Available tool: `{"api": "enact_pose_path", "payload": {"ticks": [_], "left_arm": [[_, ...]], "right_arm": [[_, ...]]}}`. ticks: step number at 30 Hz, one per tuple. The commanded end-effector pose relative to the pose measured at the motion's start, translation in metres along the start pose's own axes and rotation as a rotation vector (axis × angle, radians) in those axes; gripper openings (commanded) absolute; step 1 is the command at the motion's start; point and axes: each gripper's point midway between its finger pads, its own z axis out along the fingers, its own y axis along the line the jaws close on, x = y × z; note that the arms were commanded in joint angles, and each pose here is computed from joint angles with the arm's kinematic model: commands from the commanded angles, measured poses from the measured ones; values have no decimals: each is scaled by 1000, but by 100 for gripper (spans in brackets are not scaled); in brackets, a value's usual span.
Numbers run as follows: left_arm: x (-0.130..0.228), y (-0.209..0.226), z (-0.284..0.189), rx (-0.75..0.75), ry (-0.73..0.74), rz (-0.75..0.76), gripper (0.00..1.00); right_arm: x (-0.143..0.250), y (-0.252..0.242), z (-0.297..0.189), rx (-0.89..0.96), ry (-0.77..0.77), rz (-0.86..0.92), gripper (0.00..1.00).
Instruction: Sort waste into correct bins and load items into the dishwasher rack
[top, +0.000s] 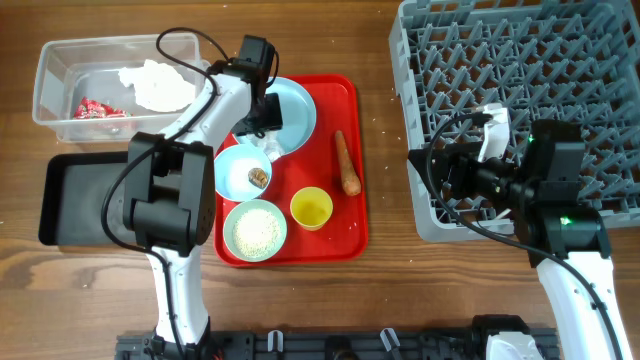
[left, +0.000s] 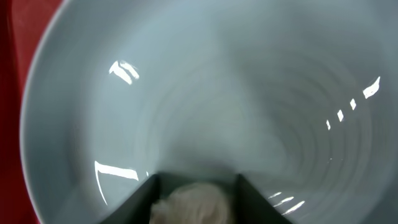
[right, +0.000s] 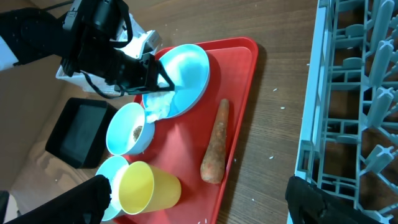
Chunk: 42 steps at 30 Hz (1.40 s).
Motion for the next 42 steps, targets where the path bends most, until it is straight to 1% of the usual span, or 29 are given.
{"api": "enact_pose_path", "payload": {"ticks": [1,2,5,8,11,13,15,17,18,24,25,26,27,29,30,33,35,41,42], "left_arm": [[15,-4,12,14,47,0,7],[13,-5,12,18,39,-5,4],[-2,-12,3,42,0,-24,4],[-27,-22,-23,83,-60,-27,4],[-56,-24,-69,112,-141,-43,4],[-74,-16,-99,126,-195,-68,4],[-90,3,-126,130,-244,-108,4],[-99,25,-140,125,-275,-150,4],[-104,44,-146,115,-288,-186,4],[-116,151,-140,33,-301,-382,4],[-117,163,-140,26,-306,-404,6],[-118,175,-139,21,-310,-426,11],[-119,183,-137,16,-311,-440,23],[-118,198,-132,8,-303,-468,88],[-117,200,-129,5,-298,-472,100],[-114,200,-120,7,-270,-475,100],[-112,191,-116,43,-249,-466,100],[-111,184,-117,60,-241,-484,100],[-110,179,-119,96,-233,-467,100]], "right_arm": [[-8,1,-2,5,-17,-10,93],[-8,2,-2,4,-16,-9,93],[-8,2,-2,4,-17,-7,93],[-7,2,-2,4,-16,-7,93],[-8,2,-2,4,-17,-7,93],[-9,2,-2,3,-23,3,93],[-12,2,-2,1,-32,8,93],[-14,3,-2,-1,-39,3,93],[-14,3,-2,-1,-42,0,93],[-15,3,-2,-1,-43,0,93],[-15,3,-2,-1,-45,-2,93],[-15,3,-2,-1,-46,-3,93],[-16,3,-2,-2,-49,-5,93],[-18,3,-2,-3,-55,13,93],[-18,4,-2,-4,-57,14,93],[-19,4,-3,-5,-60,12,93],[-19,4,-2,-5,-59,13,93],[-18,4,-3,-4,-57,14,93],[-18,4,-2,-4,-55,16,93]]}}
